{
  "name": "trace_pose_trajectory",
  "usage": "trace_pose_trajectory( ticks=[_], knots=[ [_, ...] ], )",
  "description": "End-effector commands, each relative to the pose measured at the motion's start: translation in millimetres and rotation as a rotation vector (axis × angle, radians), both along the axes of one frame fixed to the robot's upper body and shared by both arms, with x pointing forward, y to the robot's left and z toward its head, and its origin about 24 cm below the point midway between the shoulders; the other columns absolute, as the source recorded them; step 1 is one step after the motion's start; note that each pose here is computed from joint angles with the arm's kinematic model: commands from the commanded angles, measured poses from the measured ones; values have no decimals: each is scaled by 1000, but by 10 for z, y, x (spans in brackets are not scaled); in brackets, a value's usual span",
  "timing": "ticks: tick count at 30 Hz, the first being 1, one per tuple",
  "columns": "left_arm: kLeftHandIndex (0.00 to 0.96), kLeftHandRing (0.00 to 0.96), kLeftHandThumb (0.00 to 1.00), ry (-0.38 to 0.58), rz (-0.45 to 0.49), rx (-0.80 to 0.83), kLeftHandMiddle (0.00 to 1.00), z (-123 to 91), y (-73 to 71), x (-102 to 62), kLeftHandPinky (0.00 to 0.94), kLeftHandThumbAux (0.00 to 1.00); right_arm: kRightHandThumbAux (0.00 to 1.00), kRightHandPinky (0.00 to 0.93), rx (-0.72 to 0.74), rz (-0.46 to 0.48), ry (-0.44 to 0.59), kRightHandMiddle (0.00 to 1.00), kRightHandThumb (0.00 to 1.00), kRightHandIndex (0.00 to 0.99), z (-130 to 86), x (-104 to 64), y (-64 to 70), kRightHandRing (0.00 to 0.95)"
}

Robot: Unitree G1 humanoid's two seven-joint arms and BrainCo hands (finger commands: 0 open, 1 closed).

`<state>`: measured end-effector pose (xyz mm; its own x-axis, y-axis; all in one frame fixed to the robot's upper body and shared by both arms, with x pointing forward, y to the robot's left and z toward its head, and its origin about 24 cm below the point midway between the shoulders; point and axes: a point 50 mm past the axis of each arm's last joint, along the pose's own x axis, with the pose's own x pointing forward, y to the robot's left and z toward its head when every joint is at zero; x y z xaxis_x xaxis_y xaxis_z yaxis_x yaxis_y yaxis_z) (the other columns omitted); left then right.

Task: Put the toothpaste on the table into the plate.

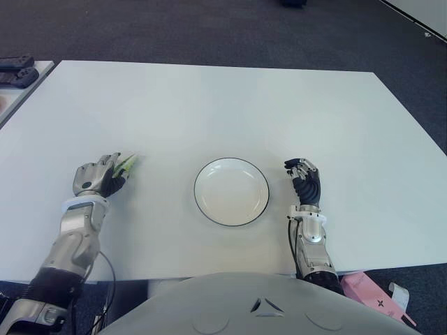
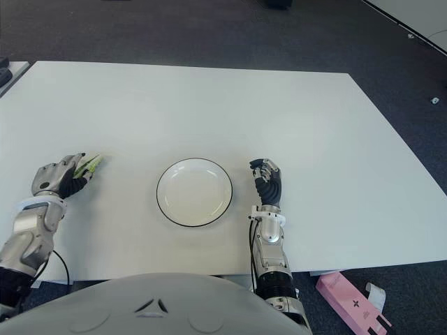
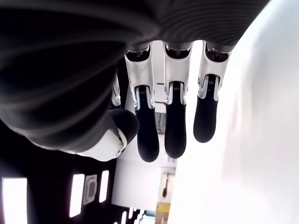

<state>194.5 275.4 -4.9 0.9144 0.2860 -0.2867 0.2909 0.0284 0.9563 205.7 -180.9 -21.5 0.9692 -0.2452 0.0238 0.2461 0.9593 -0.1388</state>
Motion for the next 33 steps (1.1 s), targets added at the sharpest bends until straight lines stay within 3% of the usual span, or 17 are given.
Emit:
trace_pose_trajectory(
  ticks=[1,24,33],
  knots=[
    [0,158,593,124,4,-28,156,-357,-111,-215,209,283,733,411,-2,-16,69,450,711,425,-96,-79,-42,416],
    [53,249,657,60,-23,-29,232,-508,-144,-233,341,290,732,418,-9,-19,70,454,711,426,-76,-110,-76,421],
    [138,283,705,79,8,-76,265,-470,-133,-242,371,319,733,412,-15,-26,75,450,711,425,-79,-116,-90,416]
  ],
)
